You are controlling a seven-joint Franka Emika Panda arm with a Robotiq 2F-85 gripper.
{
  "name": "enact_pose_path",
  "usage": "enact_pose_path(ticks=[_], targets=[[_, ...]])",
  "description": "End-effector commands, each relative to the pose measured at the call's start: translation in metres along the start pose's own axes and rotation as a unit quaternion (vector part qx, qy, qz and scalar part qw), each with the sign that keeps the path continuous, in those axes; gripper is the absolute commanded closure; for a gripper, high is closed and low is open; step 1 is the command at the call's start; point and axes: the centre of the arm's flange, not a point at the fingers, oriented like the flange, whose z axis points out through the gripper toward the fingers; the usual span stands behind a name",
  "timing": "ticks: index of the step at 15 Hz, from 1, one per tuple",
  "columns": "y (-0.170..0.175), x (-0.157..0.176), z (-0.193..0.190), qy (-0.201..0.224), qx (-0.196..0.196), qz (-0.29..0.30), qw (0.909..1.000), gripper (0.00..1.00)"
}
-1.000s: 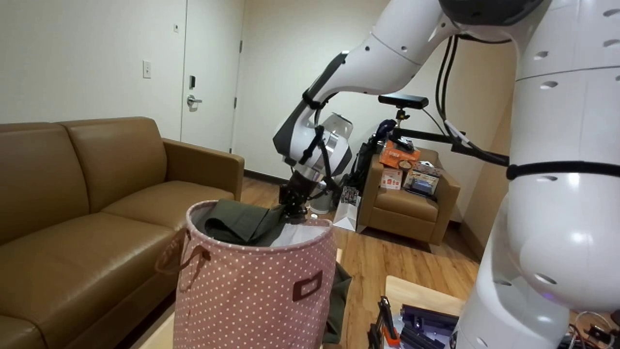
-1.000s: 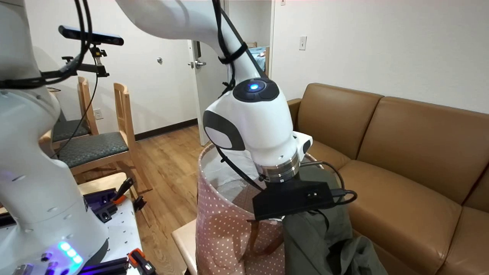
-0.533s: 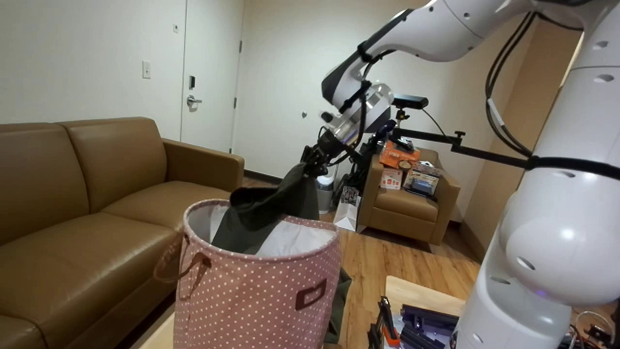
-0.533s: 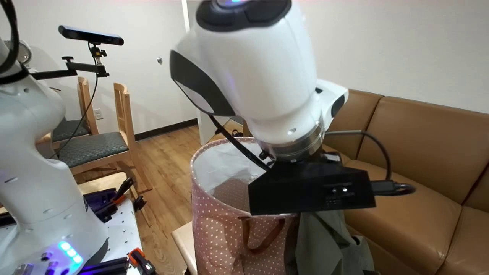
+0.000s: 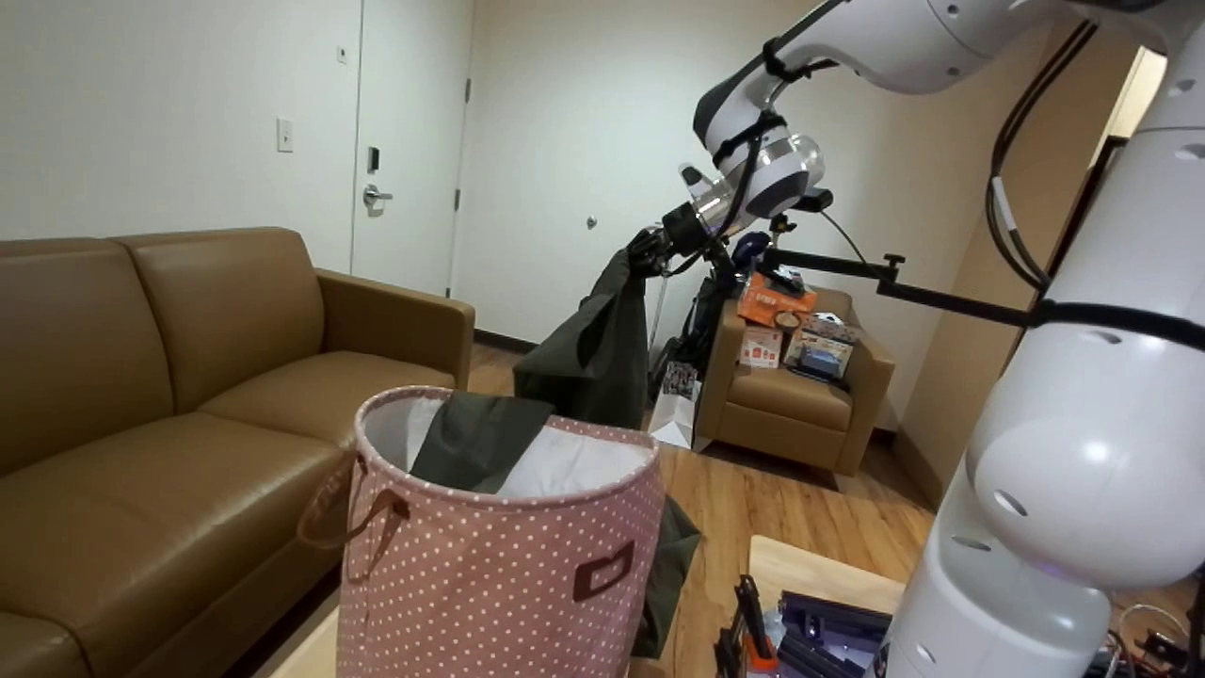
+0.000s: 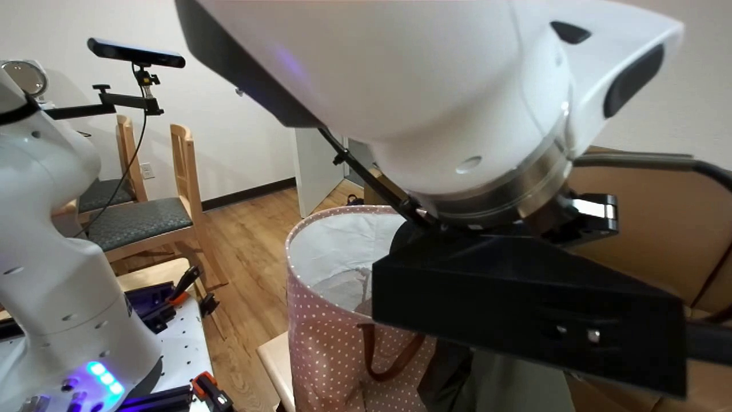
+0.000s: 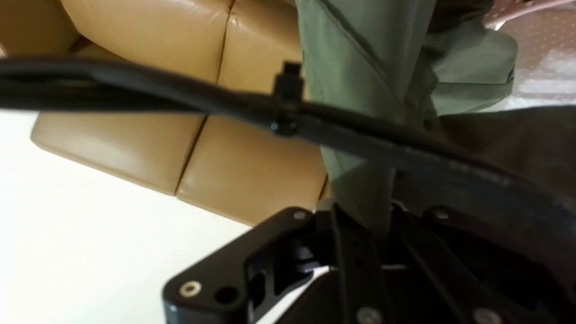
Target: Take the green cloth from the laundry basket and place it on the stool
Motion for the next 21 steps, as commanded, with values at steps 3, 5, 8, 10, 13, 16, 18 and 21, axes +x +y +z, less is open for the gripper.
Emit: enact_pose_path(ticks=[3,5,8,10,13,16,18,21], targets=[[0.057,-0.013,0.056,-0.017,-0.069,0.115,0.9909,0.99],[0.067,-0.020,0.095,-0.044,-0.105,0.137,0.9841,0.99],[0.073,-0.042,0.160,-0.103,-0.139,0.131,0.9761,0.99],[0.065,-0.057,0.207,-0.145,-0.130,0.111,0.9746,0.99],[0.036,-0.081,0.273,-0.182,-0.100,0.077,0.9752,1.00],[-0.001,-0.107,0.312,-0.226,-0.039,0.041,0.9725,1.00],[-0.021,-0.122,0.324,-0.252,-0.004,0.023,0.9674,1.00],[-0.032,-0.137,0.326,-0.291,0.038,0.014,0.9558,0.73]])
